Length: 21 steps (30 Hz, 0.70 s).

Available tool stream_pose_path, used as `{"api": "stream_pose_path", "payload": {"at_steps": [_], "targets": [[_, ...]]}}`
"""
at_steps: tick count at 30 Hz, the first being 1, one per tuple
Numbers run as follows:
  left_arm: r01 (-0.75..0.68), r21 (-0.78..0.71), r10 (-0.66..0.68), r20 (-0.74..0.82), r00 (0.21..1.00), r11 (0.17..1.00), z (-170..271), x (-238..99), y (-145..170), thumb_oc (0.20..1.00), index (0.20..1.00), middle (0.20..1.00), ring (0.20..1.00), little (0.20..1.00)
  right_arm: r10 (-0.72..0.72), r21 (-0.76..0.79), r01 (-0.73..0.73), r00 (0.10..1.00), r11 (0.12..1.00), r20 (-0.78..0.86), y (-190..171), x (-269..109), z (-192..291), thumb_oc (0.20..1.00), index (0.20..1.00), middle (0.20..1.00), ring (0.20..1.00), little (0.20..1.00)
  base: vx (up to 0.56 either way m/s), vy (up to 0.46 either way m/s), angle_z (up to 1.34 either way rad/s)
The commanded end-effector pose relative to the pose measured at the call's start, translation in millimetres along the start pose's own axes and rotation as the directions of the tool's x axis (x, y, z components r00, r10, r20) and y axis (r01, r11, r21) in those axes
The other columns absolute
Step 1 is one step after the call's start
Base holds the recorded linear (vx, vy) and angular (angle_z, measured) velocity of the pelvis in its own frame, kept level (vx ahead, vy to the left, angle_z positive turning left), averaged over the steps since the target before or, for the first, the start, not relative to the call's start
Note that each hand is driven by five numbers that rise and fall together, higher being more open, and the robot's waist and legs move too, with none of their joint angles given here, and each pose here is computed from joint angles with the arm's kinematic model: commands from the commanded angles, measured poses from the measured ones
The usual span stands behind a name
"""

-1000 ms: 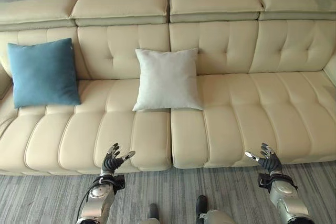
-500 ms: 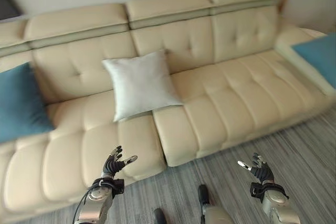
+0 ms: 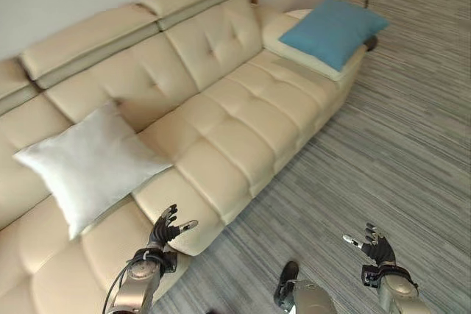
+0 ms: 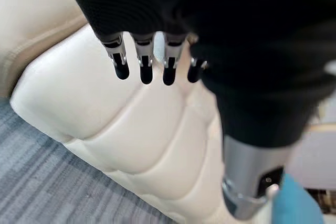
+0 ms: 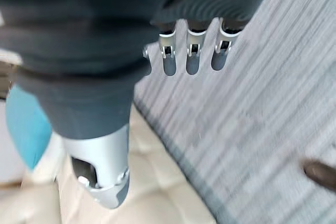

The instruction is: Pick up all the scattered cushions and arrange them neatly on the sofa.

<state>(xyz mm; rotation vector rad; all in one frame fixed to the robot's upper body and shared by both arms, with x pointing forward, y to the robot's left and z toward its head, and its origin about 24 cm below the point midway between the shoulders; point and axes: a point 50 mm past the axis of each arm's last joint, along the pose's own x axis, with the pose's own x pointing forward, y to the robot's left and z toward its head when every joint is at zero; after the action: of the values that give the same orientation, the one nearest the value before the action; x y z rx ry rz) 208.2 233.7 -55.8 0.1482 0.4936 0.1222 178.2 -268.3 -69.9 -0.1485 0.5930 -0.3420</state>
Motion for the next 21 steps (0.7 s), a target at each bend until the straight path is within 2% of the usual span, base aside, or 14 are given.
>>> {"api": "stream_pose_path", "payload": {"at_steps": [1, 11, 15, 18, 21], "targets": [[-0.021, -0.02, 0.023, 0.084, 0.996, 1.0, 11.5, -4.1, 6.4, 1.0, 1.0, 1.0, 1.0, 1.0, 0.019, -0.027, -0.014, 0.982, 1.0, 0.187, 2.4, 6.7, 45.0, 1.0, 1.0, 1.0, 1.0, 1.0, 0.26, -0.093, -1.49], [-0.021, -0.051, 0.023, 0.047, 0.999, 0.998, 0.0, -6.7, -4.8, 1.0, 1.0, 1.0, 1.0, 1.0, 0.085, -0.09, -0.066, 0.97, 0.994, 0.226, 17.5, 8.7, 55.6, 1.0, 1.0, 1.0, 1.0, 1.0, 0.18, -0.001, -0.95], [-0.045, -0.048, 0.047, 0.045, 0.998, 0.998, -0.7, -6.8, 0.3, 1.0, 1.0, 1.0, 1.0, 1.0, 0.103, -0.112, -0.078, 0.966, 0.991, 0.238, 23.1, 10.2, 60.4, 1.0, 1.0, 1.0, 1.0, 1.0, 0.22, 0.051, -0.52], [-0.056, -0.044, 0.057, 0.027, 0.998, 0.997, -6.7, -10.7, 4.5, 1.0, 1.0, 1.0, 1.0, 1.0, 0.122, -0.126, -0.092, 0.961, 0.988, 0.249, 25.5, 9.7, 63.4, 1.0, 1.0, 1.0, 1.0, 1.0, 0.27, 0.12, -1.41], [-0.061, -0.035, 0.062, 0.019, 0.998, 0.998, -9.4, -13.5, 9.6, 1.0, 1.0, 1.0, 1.0, 1.0, 0.132, -0.111, -0.108, 0.96, 0.988, 0.246, 28.4, 8.9, 63.0, 1.0, 1.0, 1.0, 1.0, 1.0, 0.33, 0.144, -0.21]]}}
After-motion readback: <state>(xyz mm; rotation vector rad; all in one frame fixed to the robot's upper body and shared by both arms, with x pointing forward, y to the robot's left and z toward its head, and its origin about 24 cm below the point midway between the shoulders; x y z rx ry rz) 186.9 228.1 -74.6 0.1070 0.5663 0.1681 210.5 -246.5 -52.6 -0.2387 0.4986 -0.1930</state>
